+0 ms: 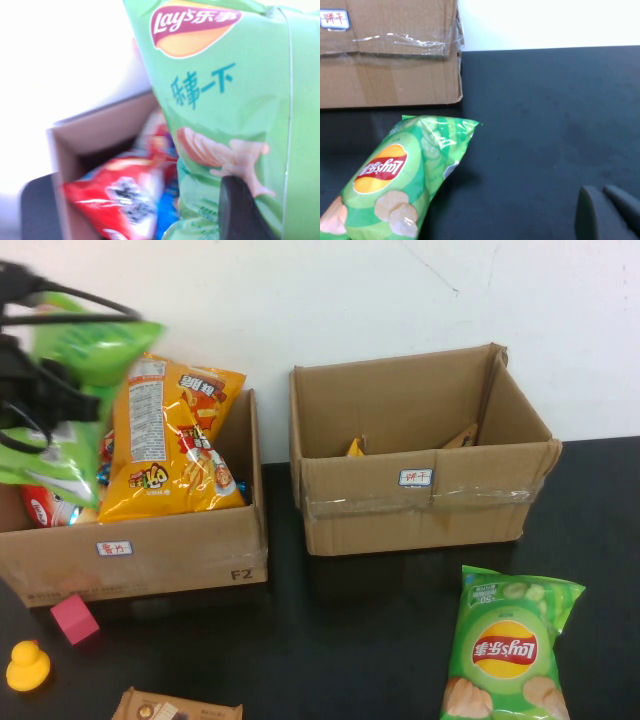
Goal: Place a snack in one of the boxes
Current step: Place the potato chip in the potato chip box, then pick up the biscuit
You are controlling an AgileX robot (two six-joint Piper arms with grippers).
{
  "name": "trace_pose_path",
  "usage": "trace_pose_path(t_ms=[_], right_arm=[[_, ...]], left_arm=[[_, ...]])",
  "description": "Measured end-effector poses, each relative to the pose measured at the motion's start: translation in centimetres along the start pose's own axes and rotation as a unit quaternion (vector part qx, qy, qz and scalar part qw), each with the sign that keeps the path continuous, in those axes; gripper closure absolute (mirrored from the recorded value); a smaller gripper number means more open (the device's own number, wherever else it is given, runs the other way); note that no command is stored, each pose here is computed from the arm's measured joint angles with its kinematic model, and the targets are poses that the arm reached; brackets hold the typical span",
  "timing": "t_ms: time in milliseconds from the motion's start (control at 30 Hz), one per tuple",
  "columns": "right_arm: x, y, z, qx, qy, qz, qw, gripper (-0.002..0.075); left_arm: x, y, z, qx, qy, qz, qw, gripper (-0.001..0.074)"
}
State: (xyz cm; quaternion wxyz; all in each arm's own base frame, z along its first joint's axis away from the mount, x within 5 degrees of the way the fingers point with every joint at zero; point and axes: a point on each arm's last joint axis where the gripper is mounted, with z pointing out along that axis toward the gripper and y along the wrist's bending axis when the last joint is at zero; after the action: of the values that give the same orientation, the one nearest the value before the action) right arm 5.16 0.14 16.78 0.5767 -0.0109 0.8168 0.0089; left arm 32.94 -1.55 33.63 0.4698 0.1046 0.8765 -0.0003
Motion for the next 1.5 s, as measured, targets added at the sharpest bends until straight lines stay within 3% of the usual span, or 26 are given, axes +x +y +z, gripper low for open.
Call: trace_pose_path(t_ms=[167,333,467,567,700,767,933,1100,1333,1500], right_arm=[[0.0,0.0,0.0,0.0,0.0,0.0,1.0,0.0727],[0.0,0.0,0.0,0.0,0.0,0.0,1.0,0.0727],[0.0,0.0,0.0,0.0,0.0,0.0,1.0,0.0727],[0.0,0.0,0.0,0.0,0.0,0.0,1.0,0.0727],[0.0,0.0,0.0,0.0,0.0,0.0,1.0,0.0727],[0.0,0.0,0.0,0.0,0.0,0.0,1.0,0.0727],[0.0,0.0,0.0,0.0,0.0,0.0,1.0,0.0727],[0.0,0.0,0.0,0.0,0.0,0.0,1.0,0.0727],[0.0,0.0,0.0,0.0,0.001,0.0,1.0,0.0727],[0.0,0.0,0.0,0.0,0.001,0.0,1.0,0.0727]], left_arm=[[1.7,3.0,4.7,-0.036,-0.005,-0.066,0.997,0.0486],[4.2,3.8,10.3,-0.06,-0.005,-0.086,0.995,0.0486],[5.0,4.3,12.4,-0.084,-0.037,-0.084,0.992,0.048],[5.5,4.5,13.4,-0.093,-0.047,-0.084,0.991,0.0399],[6.9,4.1,14.3,-0.076,0.003,-0.089,0.993,0.0216],[7.3,3.9,14.3,-0.065,0.026,-0.091,0.993,0.0165],[6.2,3.6,12.3,-0.05,0.038,-0.092,0.994,0.0127],[2.2,3.4,6.5,-0.048,-0.016,-0.076,0.996,0.0126],[0.6,0.4,-1.9,0.014,0.036,-0.036,0.999,0.0195],[2.6,-3.1,-3.7,0.086,0.127,0.094,0.984,0.0286]])
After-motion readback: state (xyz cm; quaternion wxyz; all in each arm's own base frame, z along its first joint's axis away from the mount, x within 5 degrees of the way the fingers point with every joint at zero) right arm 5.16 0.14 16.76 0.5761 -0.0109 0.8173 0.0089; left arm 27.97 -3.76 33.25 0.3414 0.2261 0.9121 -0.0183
